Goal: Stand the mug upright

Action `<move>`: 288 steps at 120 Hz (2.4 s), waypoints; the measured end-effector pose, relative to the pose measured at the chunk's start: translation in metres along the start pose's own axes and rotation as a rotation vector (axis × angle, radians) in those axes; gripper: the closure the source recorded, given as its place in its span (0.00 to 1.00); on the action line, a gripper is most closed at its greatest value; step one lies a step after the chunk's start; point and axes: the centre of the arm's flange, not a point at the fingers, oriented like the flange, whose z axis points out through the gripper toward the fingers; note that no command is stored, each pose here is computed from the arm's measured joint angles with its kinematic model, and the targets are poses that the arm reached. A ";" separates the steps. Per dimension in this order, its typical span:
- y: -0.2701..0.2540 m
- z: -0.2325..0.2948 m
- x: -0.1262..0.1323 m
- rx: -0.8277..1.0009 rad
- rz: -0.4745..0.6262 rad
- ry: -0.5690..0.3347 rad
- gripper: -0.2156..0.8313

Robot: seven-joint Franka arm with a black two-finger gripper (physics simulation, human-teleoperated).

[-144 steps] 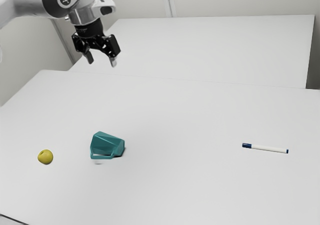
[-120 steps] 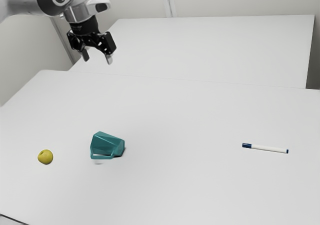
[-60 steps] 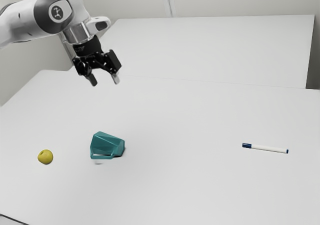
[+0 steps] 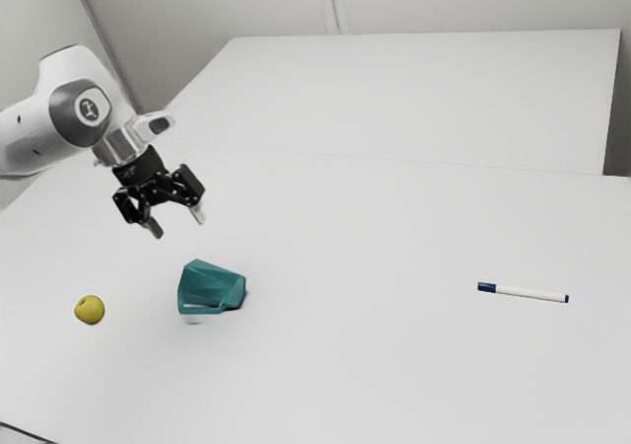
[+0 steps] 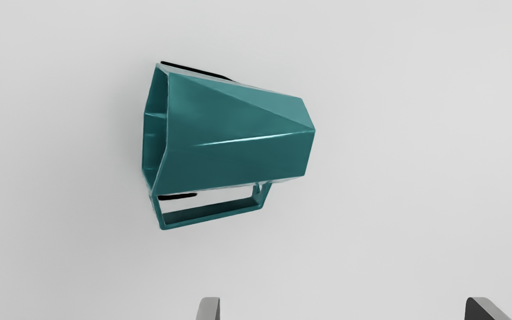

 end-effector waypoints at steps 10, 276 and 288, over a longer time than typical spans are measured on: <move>-0.025 0.010 0.007 -0.008 -0.002 0.010 0.21; -0.039 0.091 0.043 -0.397 0.828 0.037 0.91; -0.020 0.089 0.044 -0.270 0.882 0.030 0.91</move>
